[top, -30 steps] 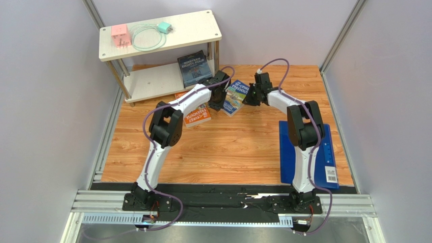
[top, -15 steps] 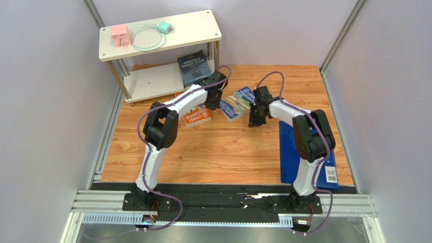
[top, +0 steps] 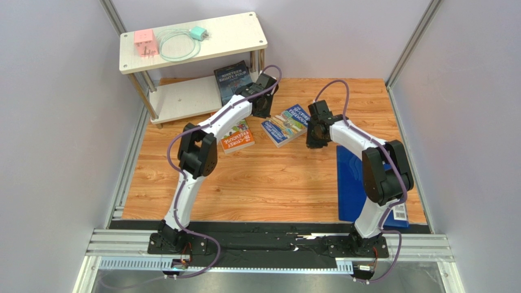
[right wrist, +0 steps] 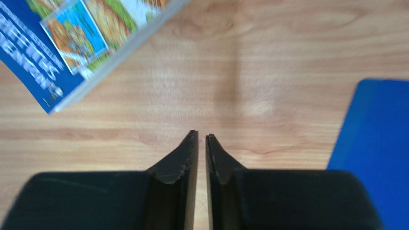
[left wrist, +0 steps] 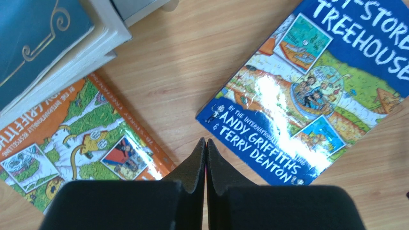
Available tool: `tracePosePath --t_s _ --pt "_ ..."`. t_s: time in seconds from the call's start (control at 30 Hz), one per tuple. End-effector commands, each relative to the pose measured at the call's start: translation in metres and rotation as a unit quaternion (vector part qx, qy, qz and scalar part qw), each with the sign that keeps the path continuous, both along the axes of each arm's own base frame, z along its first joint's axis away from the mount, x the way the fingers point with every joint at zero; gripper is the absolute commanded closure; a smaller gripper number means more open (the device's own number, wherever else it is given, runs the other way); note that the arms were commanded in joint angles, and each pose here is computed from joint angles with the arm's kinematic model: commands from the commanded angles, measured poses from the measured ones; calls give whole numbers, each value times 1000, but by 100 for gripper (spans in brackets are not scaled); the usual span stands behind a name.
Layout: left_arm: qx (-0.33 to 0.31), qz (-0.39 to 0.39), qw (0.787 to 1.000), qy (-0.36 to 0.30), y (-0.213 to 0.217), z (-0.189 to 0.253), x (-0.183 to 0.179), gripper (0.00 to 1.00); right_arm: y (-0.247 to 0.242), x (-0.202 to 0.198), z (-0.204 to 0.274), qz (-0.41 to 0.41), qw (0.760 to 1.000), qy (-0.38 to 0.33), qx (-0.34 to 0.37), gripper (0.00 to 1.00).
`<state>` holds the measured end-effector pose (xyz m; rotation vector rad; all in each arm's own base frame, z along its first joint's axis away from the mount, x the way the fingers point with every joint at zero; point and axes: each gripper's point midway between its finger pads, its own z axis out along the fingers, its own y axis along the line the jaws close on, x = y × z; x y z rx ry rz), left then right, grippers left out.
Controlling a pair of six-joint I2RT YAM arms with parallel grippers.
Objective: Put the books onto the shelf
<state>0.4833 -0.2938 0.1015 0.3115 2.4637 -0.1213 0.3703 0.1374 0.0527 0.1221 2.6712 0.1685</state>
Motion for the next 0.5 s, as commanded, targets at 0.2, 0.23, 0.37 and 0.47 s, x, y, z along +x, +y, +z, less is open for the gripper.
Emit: tracePosePath --t_s 0.2,0.23,0.37,0.47 --pt "21 9 1000 14 -5 -18 16 100 -29 103 60 -84 989 -122 -14 46" --pt "24 11 1000 12 -5 -18 17 100 -28 112 57 -81 989 -120 -19 44" --pt "43 19 999 8 -3 -19 20 100 -28 126 42 -80 991 -102 -30 30" --pt "56 24 998 11 -2 -24 23 100 -23 127 28 -78 993 -81 -23 29"
